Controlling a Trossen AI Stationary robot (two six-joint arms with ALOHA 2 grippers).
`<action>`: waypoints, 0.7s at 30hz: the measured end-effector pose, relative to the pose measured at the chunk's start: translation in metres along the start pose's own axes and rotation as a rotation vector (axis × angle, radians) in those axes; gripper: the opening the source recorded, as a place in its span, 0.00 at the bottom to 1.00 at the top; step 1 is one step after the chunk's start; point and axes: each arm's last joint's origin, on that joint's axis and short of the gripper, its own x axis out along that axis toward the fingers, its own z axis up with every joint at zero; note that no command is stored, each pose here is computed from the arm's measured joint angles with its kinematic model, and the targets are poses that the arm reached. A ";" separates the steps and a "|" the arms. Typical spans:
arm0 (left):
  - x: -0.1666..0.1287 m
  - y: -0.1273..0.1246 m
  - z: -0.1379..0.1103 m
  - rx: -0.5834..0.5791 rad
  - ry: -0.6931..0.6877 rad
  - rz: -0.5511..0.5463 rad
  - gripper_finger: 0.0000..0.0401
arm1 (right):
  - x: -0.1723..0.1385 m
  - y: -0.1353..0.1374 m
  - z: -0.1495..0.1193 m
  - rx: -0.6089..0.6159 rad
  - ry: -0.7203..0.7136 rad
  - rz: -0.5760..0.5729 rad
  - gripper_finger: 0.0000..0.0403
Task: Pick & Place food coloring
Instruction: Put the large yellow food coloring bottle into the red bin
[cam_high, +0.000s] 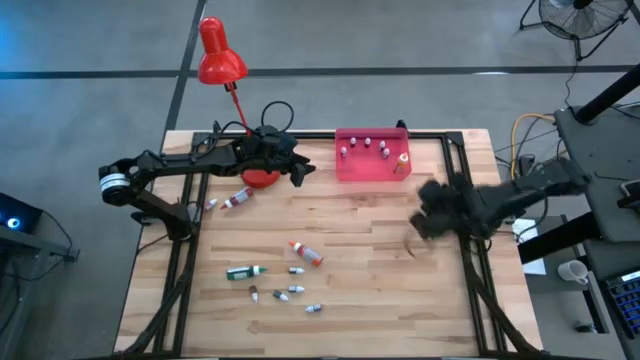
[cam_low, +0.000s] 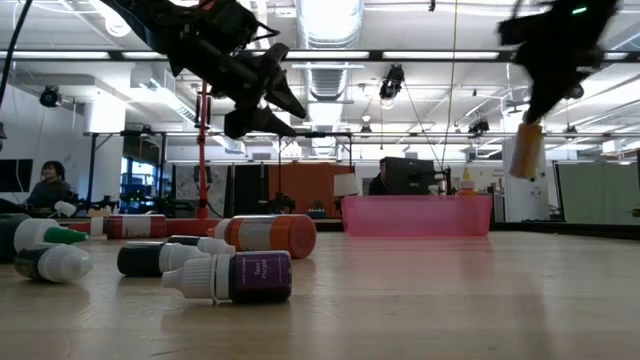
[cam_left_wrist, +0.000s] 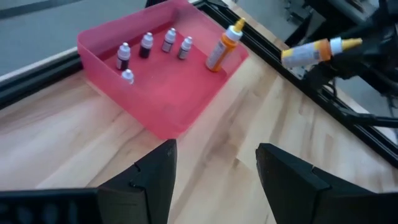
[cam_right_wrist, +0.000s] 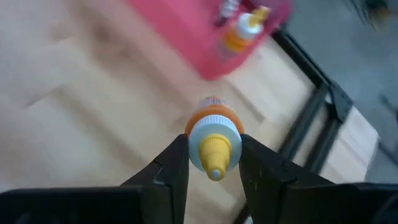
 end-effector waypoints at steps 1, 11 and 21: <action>0.000 0.000 0.000 0.000 -0.003 0.007 0.48 | 0.005 -0.003 0.011 0.017 0.017 0.008 0.26; 0.000 0.002 -0.003 -0.032 0.028 0.027 0.48 | 0.005 -0.053 0.121 0.190 -0.137 0.043 0.26; 0.000 0.004 -0.009 -0.050 0.086 0.052 0.48 | 0.072 -0.094 0.195 0.252 0.086 0.113 0.26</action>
